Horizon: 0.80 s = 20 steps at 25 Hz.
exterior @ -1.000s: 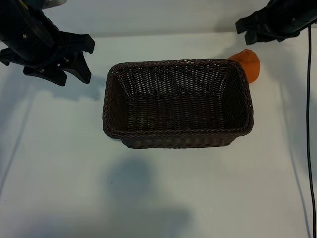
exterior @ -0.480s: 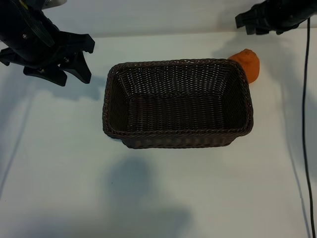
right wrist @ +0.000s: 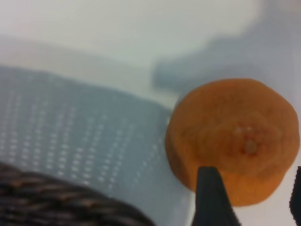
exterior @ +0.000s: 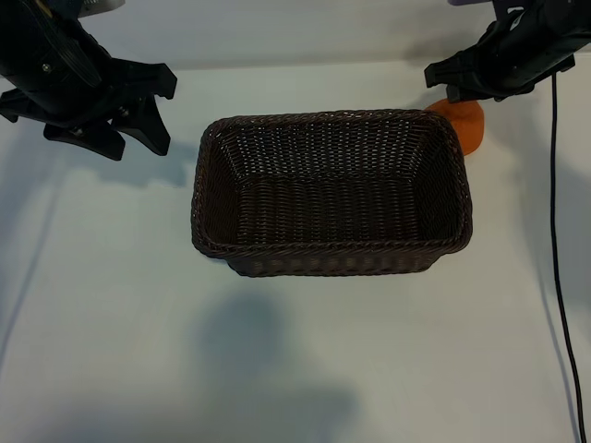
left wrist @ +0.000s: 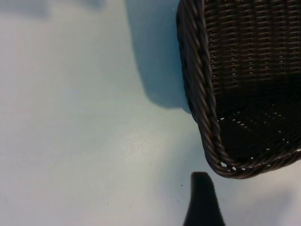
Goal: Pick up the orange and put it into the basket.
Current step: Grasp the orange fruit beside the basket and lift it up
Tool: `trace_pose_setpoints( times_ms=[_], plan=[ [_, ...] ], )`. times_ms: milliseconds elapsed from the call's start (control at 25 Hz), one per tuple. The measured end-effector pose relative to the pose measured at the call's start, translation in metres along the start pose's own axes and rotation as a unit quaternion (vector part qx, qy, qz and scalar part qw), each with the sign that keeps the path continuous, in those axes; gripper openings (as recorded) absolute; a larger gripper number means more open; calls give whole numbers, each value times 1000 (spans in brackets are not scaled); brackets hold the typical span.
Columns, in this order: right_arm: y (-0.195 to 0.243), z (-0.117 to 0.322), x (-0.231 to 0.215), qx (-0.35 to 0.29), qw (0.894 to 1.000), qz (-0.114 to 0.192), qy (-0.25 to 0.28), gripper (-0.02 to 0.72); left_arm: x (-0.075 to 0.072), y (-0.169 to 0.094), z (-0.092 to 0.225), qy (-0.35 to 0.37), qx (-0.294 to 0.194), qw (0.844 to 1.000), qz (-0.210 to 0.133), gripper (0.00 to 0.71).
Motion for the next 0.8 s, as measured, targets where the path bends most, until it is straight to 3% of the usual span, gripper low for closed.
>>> trace_pose_setpoints(
  times_ms=[360, 800],
  plan=[
    [8, -9, -3, -28, 999, 4, 26, 408, 0, 0, 0, 0, 0, 1000, 0, 526],
    [40, 9, -8, -1, 999, 9, 33, 408, 0, 0, 0, 0, 0, 1000, 0, 526]
  ],
)
Point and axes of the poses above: a point on each arm's last joint axis where the gripper is mounted, y pointing out along that axis toward the gripper, x along the wrist's bending axis when the last joint is at zero, z = x × y, the point moved 9 cm from there along y, pointing out along that axis toward the gripper, and after that the axes turned 1 degree about -y, right-handed, at the moved point
